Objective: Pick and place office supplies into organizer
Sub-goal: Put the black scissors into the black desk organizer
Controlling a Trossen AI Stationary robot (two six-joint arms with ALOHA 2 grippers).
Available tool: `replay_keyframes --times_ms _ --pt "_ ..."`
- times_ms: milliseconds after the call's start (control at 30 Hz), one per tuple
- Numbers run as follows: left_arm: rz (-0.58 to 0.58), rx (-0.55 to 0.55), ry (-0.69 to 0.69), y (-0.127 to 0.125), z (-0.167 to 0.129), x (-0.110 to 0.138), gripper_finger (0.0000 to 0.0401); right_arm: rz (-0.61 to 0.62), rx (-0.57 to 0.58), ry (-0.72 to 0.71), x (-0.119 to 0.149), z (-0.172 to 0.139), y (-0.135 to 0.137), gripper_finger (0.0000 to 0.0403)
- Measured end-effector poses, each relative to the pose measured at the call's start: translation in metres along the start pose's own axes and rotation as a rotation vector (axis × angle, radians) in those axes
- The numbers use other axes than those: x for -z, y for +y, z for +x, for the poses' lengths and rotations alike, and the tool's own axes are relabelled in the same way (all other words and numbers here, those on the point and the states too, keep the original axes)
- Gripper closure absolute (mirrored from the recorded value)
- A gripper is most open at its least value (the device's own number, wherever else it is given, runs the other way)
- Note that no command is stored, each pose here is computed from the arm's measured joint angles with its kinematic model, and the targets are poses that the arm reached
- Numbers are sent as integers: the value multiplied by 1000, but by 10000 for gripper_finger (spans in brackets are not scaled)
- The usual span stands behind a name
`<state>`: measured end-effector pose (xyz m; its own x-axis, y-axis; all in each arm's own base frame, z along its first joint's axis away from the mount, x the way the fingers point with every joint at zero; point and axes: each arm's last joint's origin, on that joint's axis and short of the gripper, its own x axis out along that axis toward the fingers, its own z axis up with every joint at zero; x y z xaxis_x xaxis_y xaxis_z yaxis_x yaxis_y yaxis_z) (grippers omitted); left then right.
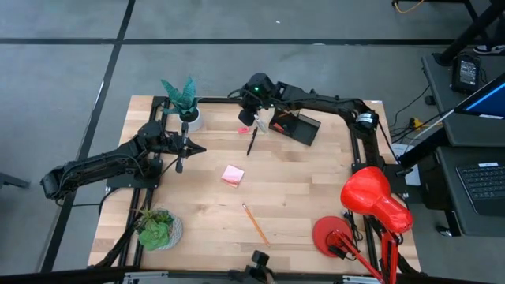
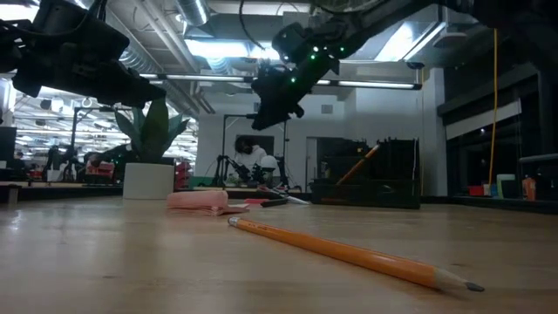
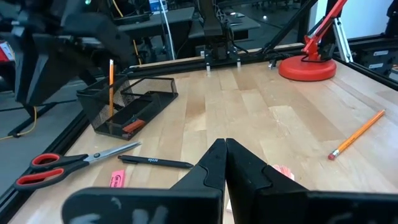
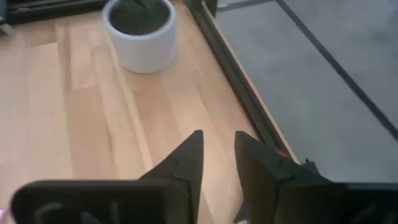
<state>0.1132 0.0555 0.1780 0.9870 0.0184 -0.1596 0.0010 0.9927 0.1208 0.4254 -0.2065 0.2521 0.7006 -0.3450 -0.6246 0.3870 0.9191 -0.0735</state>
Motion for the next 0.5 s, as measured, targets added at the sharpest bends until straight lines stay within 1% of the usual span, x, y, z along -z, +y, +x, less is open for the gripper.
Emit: replay_keyframes --times_ms 133,300,400,500 --pt "0 0 0 0 0 0 399 48 14 51 9 7 -10 291" --pt "0 0 0 0 0 0 398 108 25 114 16 7 -17 288" --pt "0 0 0 0 0 0 398 141 29 118 17 7 -19 288" --pt "0 0 0 0 0 0 400 145 29 120 17 7 -18 288"
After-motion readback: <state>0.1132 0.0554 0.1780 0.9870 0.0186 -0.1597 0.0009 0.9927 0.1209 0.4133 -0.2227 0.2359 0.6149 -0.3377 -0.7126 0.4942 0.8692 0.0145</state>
